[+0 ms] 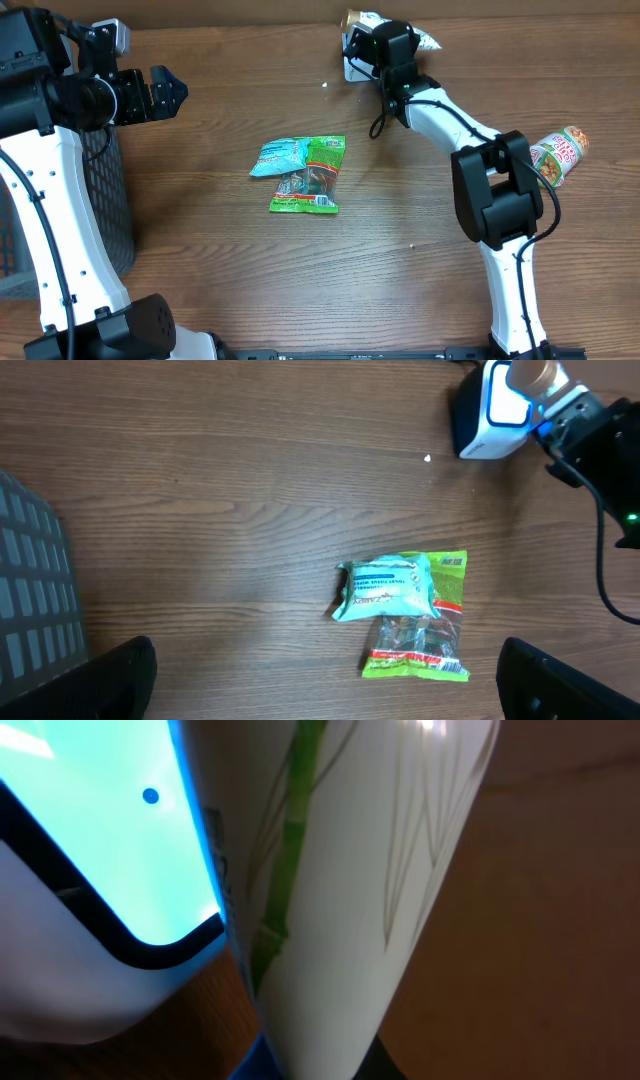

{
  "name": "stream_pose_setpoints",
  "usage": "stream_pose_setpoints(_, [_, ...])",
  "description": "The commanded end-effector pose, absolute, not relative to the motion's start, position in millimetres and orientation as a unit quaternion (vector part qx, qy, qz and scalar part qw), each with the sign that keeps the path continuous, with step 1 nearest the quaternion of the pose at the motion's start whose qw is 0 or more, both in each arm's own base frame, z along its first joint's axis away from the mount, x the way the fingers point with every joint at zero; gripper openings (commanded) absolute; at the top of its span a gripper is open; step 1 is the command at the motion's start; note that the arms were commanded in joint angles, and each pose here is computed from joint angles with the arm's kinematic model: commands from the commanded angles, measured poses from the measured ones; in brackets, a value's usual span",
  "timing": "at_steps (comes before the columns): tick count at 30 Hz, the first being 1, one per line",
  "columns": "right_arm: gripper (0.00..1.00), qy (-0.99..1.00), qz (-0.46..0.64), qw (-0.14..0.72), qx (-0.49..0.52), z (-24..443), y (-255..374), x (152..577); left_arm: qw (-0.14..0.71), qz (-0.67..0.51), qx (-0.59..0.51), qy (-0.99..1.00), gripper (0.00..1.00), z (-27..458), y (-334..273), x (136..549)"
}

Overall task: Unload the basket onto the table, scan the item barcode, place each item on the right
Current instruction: 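Carry the white tube to the scanner and hold it there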

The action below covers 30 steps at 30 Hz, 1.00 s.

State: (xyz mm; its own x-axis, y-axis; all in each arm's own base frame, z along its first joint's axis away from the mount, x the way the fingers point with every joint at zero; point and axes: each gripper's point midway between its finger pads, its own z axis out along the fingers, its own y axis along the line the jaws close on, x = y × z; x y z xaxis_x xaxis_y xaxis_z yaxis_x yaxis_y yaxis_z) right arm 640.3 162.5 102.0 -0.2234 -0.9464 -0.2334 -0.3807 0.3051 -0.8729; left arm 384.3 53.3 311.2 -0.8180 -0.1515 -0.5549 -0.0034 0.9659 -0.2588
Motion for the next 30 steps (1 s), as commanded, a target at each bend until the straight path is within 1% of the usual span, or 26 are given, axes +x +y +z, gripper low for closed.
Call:
stream_pose_setpoints(1, [0.04, 0.691, -0.374, 0.425, -0.45, 131.9, 156.9, 648.6, 0.306, -0.12, -0.044, 0.943, 1.0, 316.0, 56.0, 384.1])
stream_pose_setpoints(11, [0.04, 0.688, -0.385, 0.425, -0.445, 135.5, 154.4, 649.3, 0.306, -0.12, -0.044, 0.943, 1.0, 316.0, 55.9, 384.1])
stream_pose_setpoints(16, [0.04, 0.675, -0.416, 0.422, -0.441, 146.6, 152.6, 650.2, 0.306, -0.12, -0.044, 0.943, 1.0, 316.0, 56.0, 384.1])
stream_pose_setpoints(21, [0.04, 0.66, -0.432, 0.445, -0.424, 167.8, 167.5, 647.9, 0.306, -0.12, -0.044, 0.943, 1.0, 316.0, 56.0, 384.1])
stream_pose_setpoints(24, [0.04, 0.66, -0.421, 0.468, -0.409, 192.1, 181.4, 639.9, 0.306, -0.12, -0.044, 0.943, 1.0, 316.0, 56.0, 384.1])
stream_pose_setpoints(25, [0.04, 0.675, -0.395, 0.493, -0.381, 216.1, 184.7, 632.0, 0.306, -0.12, -0.044, 0.943, 1.0, 316.0, 56.0, 384.1])
stream_pose_setpoints(27, [0.04, 0.689, -0.367, 0.504, -0.369, 239.6, 185.1, 620.4, 0.306, -0.12, -0.044, 0.943, 1.0, 316.0, 56.0, 384.1])
stream_pose_setpoints(30, [0.04, 0.724, -0.316, 0.516, -0.332, 281.2, 176.4, 592.1, 0.306, -0.12, -0.044, 0.943, 1.0, 316.0, 56.0, 384.1])
